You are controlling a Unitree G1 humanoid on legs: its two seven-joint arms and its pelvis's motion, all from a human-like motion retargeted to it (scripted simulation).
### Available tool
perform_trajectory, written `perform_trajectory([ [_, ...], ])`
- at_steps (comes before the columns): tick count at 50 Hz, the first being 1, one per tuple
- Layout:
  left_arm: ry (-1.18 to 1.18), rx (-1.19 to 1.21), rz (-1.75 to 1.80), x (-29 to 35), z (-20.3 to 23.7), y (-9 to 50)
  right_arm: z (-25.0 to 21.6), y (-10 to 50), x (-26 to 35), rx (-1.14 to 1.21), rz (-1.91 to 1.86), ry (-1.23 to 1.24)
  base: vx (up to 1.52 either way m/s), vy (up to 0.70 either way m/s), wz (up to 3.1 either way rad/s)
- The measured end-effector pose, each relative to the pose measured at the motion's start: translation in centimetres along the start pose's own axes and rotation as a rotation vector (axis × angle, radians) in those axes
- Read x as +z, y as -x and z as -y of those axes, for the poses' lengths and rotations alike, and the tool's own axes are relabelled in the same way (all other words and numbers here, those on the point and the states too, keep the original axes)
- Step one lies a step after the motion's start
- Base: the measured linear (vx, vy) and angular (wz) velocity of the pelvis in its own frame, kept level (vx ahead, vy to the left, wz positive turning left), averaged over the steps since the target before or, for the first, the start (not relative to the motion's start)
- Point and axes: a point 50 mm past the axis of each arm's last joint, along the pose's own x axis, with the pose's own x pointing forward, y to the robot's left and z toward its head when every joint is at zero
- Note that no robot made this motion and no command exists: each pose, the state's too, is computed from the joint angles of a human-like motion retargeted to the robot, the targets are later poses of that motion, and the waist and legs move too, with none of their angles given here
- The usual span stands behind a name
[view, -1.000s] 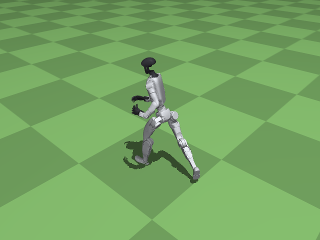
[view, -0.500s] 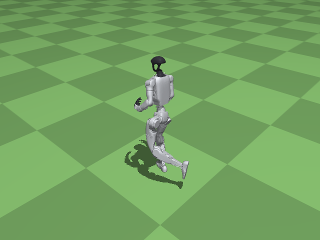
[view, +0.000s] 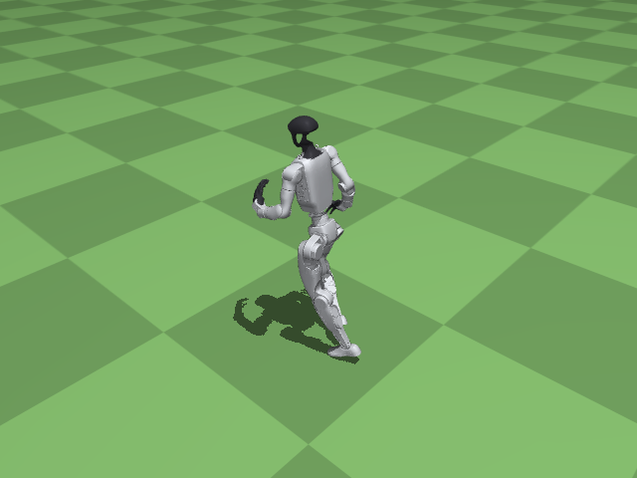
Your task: Walk run
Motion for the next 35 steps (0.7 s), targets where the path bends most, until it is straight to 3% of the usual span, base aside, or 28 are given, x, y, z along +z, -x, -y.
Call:
perform_trajectory([
  [5,0.067,-0.052,0.013,1.7,1.7,-0.3,5.2,0.7,0.3,-0.39,0.084,0.026,2.01,-0.44,0.58],
  [10,0.133,0.072,-0.194,0.0,3.4,4.3,1.8,-6.5,7.2,-0.275,0.379,-0.083,2.32,-0.49,-1.16],
  [15,0.349,0.019,-0.507,-2.4,11.7,11.2,-0.9,-11.1,15.4,-0.203,0.601,-0.265,2.48,-0.12,-0.44],
  [18,0.297,0.038,-0.568,-1.6,11.1,13.9,-0.6,-10.8,21.7,-0.142,0.814,-0.422,1.71,-0.08,-0.34],
  [22,0.195,0.086,-0.629,0.1,8.9,16.7,-0.6,-9.1,24.4,0.005,0.993,-0.274,1.87,-0.25,-0.98],
  [26,0.116,0.136,-0.546,-0.3,6.8,14.6,-0.7,-9.5,22.1,0.042,0.916,-0.083,1.86,-0.26,-0.24],
  [31,0.068,0.126,-0.49,-2.0,5.1,12.0,-3.3,-7.6,11.6,0.038,0.503,-0.012,2.38,-0.14,0.73],
  [35,0.189,0.108,-0.37,-2.9,5.4,8.0,-3.2,-3.4,4.3,-0.042,0.074,-0.309,2.06,-0.17,0.41],
])
